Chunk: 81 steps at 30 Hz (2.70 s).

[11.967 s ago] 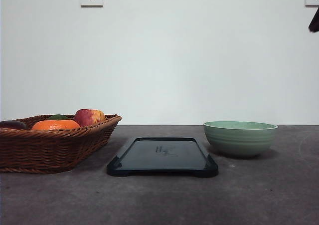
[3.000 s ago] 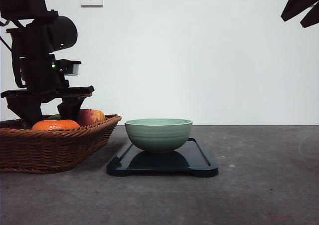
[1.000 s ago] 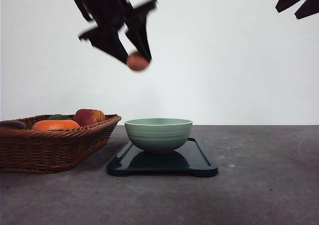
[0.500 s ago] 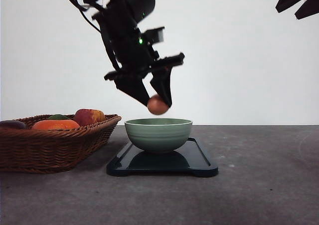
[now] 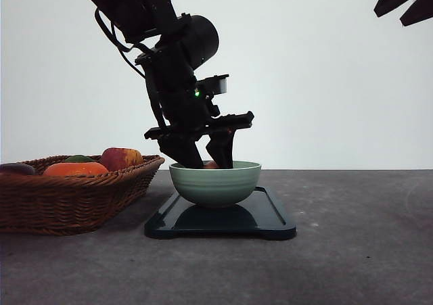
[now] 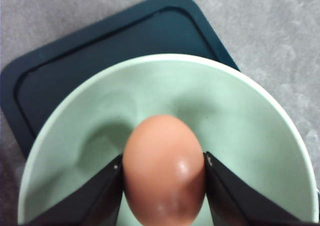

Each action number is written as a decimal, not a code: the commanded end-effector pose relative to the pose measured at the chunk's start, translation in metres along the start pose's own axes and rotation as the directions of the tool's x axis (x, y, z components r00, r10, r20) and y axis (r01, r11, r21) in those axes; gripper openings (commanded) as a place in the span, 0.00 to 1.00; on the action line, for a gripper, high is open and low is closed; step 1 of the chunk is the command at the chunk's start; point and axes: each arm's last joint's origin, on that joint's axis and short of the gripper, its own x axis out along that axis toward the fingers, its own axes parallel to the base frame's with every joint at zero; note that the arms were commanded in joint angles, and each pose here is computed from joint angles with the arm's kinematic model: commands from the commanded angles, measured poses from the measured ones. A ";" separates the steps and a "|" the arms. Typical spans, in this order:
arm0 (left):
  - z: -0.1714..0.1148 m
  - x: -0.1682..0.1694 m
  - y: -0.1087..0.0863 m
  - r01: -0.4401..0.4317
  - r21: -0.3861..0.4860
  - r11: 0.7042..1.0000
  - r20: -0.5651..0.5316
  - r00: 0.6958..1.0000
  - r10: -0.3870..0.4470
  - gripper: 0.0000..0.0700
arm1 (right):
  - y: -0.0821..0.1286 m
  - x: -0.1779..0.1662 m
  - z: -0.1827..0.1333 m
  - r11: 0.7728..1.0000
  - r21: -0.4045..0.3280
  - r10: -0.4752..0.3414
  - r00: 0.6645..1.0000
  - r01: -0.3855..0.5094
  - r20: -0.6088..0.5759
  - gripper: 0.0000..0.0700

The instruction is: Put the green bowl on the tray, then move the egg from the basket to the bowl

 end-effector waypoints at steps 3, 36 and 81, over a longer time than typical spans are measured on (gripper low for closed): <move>0.001 0.011 -0.004 0.004 -0.005 1.000 0.000 1.000 -0.004 0.31 | 0.001 0.001 0.002 1.000 -0.008 0.007 1.000 -0.007 0.006 0.37; -0.006 0.015 -0.007 0.000 -0.001 1.000 -0.060 0.998 0.000 0.52 | 0.001 0.001 0.001 1.000 -0.005 0.007 1.000 -0.007 0.002 0.37; -0.106 -0.198 0.020 0.012 -0.163 0.987 0.224 0.974 0.025 0.52 | 0.000 0.001 -0.004 1.000 -0.007 0.003 0.999 -0.003 -0.053 0.37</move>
